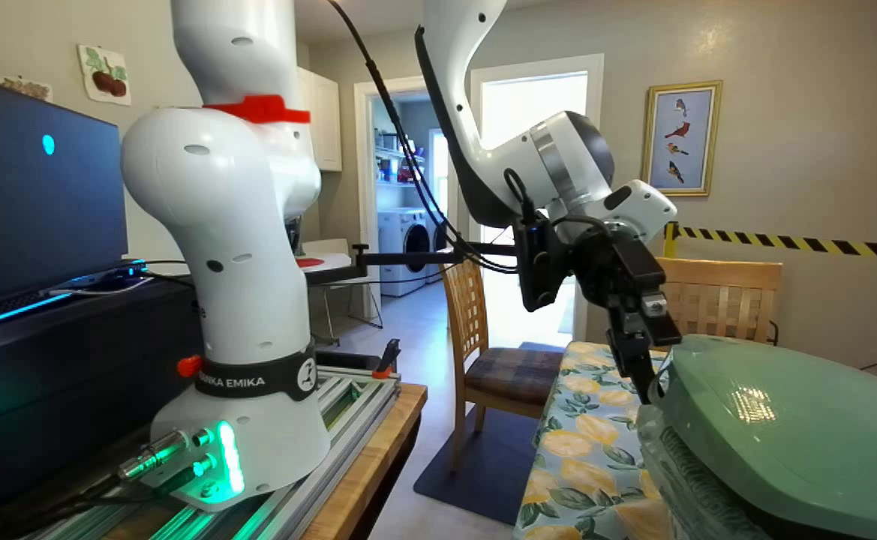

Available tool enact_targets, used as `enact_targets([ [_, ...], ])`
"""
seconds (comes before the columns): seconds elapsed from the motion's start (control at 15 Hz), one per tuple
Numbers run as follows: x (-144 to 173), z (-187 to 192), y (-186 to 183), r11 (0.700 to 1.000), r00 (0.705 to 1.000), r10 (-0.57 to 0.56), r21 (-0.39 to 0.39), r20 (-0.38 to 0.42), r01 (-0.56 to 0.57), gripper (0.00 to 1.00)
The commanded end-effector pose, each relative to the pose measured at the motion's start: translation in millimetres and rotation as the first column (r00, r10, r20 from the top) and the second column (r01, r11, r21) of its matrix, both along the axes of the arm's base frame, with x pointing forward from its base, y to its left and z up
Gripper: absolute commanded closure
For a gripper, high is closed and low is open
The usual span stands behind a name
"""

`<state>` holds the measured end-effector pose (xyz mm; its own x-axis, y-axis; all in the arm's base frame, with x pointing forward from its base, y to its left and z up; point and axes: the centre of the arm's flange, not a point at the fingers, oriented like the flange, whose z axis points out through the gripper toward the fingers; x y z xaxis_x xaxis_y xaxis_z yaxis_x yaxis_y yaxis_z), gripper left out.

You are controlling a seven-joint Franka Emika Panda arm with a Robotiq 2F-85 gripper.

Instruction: Turn the bin around then open it.

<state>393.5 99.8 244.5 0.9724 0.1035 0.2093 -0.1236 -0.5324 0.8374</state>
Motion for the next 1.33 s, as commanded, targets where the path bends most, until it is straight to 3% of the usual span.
enact_targets([
  [0.0,-5.4,14.0,-5.0,0.999,0.998,-0.033,0.005,0.055,0.033,0.0],
  [0.2,-1.5,22.8,-10.3,1.0,0.998,0.01,0.022,0.054,-0.011,0.0],
  [0.4,-4.1,29.5,-11.9,0.989,0.989,0.149,0.003,0.003,-0.149,0.0],
  [0.67,-11.9,32.2,-17.1,0.939,0.94,0.33,-0.068,-0.089,-0.337,0.0],
  [1.0,-23.8,41.5,-24.1,0.842,0.849,0.505,-0.126,-0.156,-0.524,0.0],
  [1.13,-30.5,52.6,-29.9,0.822,0.833,0.53,-0.146,-0.156,-0.551,0.0],
  [1.27,-34.3,65.8,-37.7,0.822,0.836,0.529,-0.155,-0.145,-0.547,0.0],
])
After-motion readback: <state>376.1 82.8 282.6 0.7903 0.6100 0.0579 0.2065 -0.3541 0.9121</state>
